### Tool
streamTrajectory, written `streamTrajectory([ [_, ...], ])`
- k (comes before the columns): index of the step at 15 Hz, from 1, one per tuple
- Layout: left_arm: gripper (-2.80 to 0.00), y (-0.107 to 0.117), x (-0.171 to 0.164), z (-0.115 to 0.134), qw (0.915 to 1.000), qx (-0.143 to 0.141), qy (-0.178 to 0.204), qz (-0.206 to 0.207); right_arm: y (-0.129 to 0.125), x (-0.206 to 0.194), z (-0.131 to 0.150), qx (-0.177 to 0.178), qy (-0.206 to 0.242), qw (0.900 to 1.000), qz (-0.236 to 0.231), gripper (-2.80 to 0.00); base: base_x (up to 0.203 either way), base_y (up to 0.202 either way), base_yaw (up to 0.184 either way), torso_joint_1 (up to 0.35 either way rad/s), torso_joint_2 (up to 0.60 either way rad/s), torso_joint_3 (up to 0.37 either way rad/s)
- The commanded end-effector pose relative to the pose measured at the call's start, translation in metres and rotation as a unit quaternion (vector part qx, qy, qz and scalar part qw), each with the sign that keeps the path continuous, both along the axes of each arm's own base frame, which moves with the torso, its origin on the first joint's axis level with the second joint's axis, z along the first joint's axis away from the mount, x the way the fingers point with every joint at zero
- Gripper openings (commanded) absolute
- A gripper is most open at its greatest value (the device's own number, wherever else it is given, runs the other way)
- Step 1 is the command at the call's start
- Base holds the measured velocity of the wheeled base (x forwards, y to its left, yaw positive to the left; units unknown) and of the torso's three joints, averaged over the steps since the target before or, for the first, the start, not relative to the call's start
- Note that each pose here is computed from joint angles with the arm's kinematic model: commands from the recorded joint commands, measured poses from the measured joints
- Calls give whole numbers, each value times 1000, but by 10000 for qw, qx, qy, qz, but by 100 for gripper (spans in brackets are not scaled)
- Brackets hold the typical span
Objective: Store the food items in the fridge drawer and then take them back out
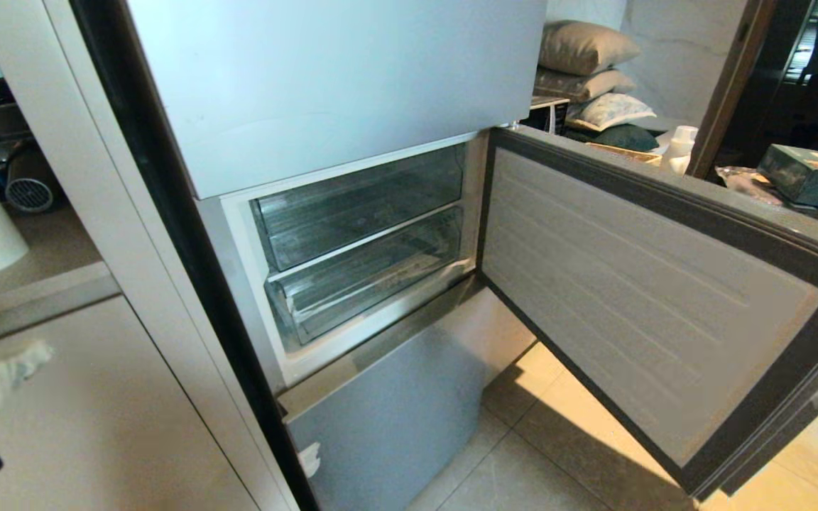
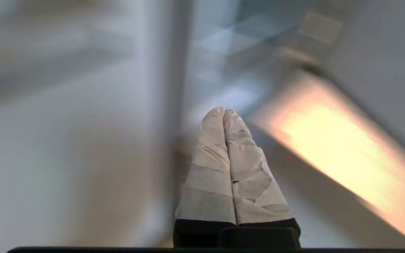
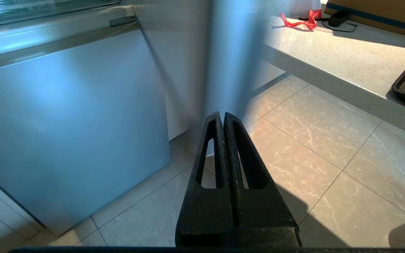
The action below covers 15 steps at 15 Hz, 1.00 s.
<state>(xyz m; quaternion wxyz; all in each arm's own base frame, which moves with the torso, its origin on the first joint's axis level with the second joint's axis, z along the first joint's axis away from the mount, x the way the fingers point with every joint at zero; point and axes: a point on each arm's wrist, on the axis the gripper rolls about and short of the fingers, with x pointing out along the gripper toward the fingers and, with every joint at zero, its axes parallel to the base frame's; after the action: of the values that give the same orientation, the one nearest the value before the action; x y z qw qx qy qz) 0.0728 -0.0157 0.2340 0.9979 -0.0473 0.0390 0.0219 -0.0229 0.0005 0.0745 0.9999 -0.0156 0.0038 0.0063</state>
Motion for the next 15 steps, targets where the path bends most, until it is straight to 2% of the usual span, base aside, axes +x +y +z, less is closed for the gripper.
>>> streamTrajectory([
  [1, -280, 22, -34, -1, 9897, 102, -539, 1324, 0, 0, 0, -5, 7, 10000, -1, -280, 0, 0, 0, 0, 0, 0],
  [2, -280, 23, -51, -10, 9855, 203, -704, 1532, 0, 0, 0, -5, 7, 10000, 1, -280, 0, 0, 0, 0, 0, 0],
  [3, -280, 23, -60, -29, 9874, 327, -649, 1407, 0, 0, 0, -5, 7, 10000, 6, -280, 0, 0, 0, 0, 0, 0],
  [5, -280, 19, -70, -73, 9953, 556, -384, 697, 0, 0, 0, -5, 7, 10000, 4, -280, 0, 0, 0, 0, 0, 0],
  [7, -280, 17, -76, -131, 9954, 937, 147, 130, 0, 0, 0, -16, 11, 10000, -1, -280, 0, 0, 0, 0, 0, 0],
  [8, -280, 16, -79, -148, 9938, 1067, 308, -77, 0, 0, 0, -3, 7, 10000, 3, -280, 0, 0, 0, 0, 0, 0],
  [10, -280, 15, -88, -153, 9918, 1241, 31, -298, 0, 0, 0, 11, 7, 10000, -1, -280, 0, 0, 0, 0, 0, 0],
  [12, -280, 14, -96, -157, 9881, 1402, -414, -486, 0, 0, 0, 28, 7, 10000, -4, -280, 0, 0, 0, 0, 0, 0],
  [15, -280, 15, -96, -158, 9942, 898, -393, -450, 0, 0, 0, 27, 7, 10000, -9, -280, 0, 0, 0, 0, 0, 0],
])
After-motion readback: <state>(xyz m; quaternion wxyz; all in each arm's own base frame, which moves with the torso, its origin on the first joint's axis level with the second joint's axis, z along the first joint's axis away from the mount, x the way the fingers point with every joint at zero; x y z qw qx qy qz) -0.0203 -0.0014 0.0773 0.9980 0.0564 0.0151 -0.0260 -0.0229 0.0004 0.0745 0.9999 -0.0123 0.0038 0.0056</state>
